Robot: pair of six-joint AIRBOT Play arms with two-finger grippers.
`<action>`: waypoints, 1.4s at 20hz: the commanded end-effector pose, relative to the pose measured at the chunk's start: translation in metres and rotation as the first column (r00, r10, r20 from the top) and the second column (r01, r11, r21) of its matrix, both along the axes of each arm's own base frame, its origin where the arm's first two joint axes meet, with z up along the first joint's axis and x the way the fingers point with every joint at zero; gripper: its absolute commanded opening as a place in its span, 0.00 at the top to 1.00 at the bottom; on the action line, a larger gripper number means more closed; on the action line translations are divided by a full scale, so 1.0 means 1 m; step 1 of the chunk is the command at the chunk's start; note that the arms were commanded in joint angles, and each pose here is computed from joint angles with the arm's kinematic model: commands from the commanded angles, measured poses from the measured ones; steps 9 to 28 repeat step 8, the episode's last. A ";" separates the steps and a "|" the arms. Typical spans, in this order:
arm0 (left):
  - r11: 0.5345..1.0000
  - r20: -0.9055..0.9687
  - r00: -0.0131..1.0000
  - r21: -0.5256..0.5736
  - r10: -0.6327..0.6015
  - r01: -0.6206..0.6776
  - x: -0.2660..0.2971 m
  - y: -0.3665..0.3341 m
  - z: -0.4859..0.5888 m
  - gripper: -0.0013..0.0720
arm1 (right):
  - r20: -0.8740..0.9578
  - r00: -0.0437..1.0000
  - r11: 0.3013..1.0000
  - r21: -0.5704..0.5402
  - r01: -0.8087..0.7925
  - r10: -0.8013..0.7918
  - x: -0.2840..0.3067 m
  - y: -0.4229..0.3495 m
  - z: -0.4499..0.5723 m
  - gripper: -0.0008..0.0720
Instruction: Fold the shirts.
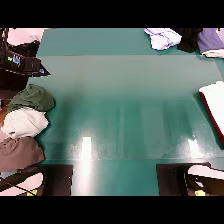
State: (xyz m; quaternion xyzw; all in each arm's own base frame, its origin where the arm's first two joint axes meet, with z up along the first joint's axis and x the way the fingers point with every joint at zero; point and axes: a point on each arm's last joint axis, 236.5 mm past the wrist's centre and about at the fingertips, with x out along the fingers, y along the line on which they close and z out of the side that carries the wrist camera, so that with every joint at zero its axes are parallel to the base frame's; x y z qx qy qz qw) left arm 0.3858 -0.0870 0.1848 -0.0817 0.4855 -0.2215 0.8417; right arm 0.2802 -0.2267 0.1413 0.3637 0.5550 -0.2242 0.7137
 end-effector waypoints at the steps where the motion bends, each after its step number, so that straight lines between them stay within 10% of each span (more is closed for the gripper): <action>1: 1.000 0.041 0.999 -0.007 0.023 -0.023 0.010 0.001 0.005 0.94 | 0.173 0.954 0.951 0.150 -0.271 0.245 0.055 0.094 0.021 0.97; 8: 0.999 0.084 0.995 -0.013 0.046 -0.045 0.020 0.003 0.011 0.94 | 0.195 0.741 0.736 0.110 -0.668 0.643 0.088 0.255 0.022 0.97; 28: 0.999 0.084 0.995 -0.013 0.046 -0.045 0.020 0.003 0.011 0.94 | 0.195 0.741 0.736 0.110 -0.668 0.643 0.088 0.255 0.022 0.97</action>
